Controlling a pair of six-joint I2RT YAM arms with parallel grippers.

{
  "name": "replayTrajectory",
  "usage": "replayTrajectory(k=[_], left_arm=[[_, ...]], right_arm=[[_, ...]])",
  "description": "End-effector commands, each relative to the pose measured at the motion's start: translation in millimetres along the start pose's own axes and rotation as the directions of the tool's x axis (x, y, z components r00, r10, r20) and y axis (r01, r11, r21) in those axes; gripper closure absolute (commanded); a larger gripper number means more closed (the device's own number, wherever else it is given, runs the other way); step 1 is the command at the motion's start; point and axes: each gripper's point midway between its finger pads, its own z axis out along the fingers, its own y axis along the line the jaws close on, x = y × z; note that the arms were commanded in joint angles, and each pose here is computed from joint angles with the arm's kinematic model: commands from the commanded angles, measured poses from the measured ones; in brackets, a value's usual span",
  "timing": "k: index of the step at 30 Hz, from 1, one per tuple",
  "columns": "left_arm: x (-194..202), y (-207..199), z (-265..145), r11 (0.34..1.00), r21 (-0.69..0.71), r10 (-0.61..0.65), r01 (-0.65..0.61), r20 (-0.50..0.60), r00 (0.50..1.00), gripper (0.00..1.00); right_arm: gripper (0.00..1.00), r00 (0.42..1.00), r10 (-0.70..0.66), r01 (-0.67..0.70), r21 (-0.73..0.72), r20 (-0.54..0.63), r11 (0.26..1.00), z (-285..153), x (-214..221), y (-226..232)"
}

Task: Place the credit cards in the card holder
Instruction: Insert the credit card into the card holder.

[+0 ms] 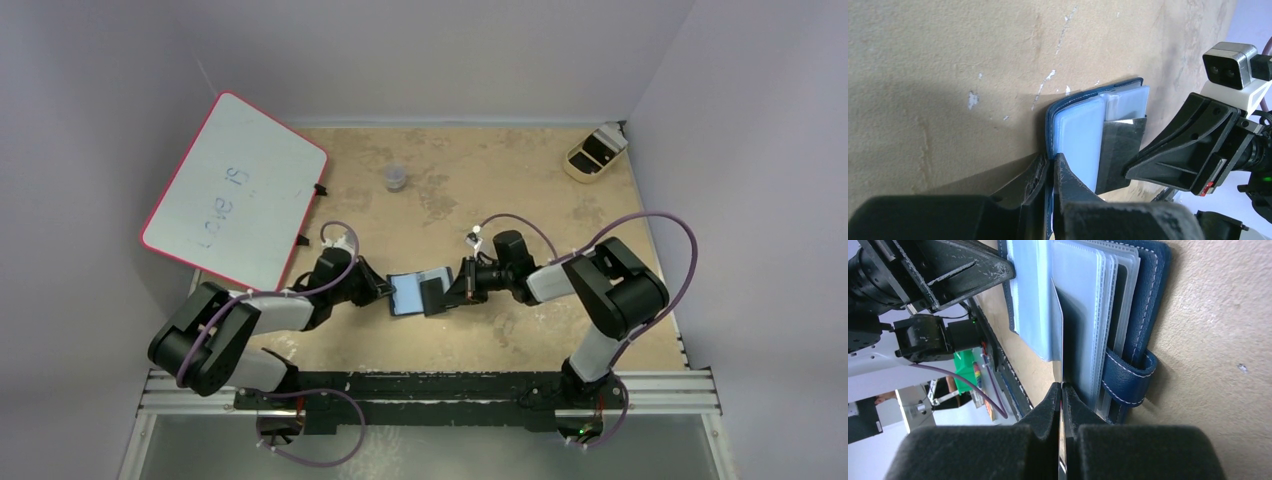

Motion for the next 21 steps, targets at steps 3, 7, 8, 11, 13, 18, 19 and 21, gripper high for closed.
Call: replayTrajectory(k=[3, 7, 8, 11, 13, 18, 19, 21], left_arm=[[-7.9, 7.2, -1.4, 0.999, -0.017, 0.035, -0.034, 0.053, 0.998, 0.91], [-6.9, 9.6, -1.8, 0.999, -0.023, 0.036, -0.035, 0.053, 0.998, 0.81], [-7.5, 9.8, -1.7, 0.999, -0.025, 0.035, -0.034, 0.054, 0.998, 0.79], [-8.3, 8.9, -2.0, 0.999, -0.029, 0.038, -0.036, 0.054, 0.998, 0.74], [-9.7, 5.9, -3.4, 0.999, -0.017, 0.038, -0.037, 0.062, 0.997, 0.72], [-7.7, -1.3, -6.3, 0.999, 0.031, 0.025, -0.027, 0.061, 0.998, 0.62], [-6.6, -1.0, -6.4, 0.999, 0.032, 0.025, -0.027, 0.057, 0.998, 0.62], [-5.9, 0.7, -6.7, 0.999, 0.028, 0.025, -0.027, 0.058, 0.998, 0.61]], right_arm=[[1.00, 1.000, -0.008, 0.008, -0.040, -0.015, 0.999, 6.6, -4.1, 9.6], [1.00, 0.999, -0.026, 0.025, -0.052, -0.025, 0.998, 6.8, -7.4, 15.7], [1.00, 0.999, -0.034, 0.033, -0.049, -0.024, 0.998, 5.9, -9.2, 17.5], [1.00, 0.998, -0.060, 0.060, -0.022, -0.015, 0.998, 4.0, -16.0, 20.9], [1.00, 0.997, -0.076, 0.076, -0.021, -0.016, 0.997, 4.1, -19.2, 23.2], [1.00, 0.995, -0.097, 0.096, -0.017, -0.027, 0.995, 8.1, -24.2, 21.6], [1.00, 0.995, -0.098, 0.097, -0.020, -0.026, 0.995, 8.5, -24.8, 22.1], [1.00, 0.995, -0.095, 0.094, -0.020, -0.033, 0.995, 9.4, -24.3, 22.0]])
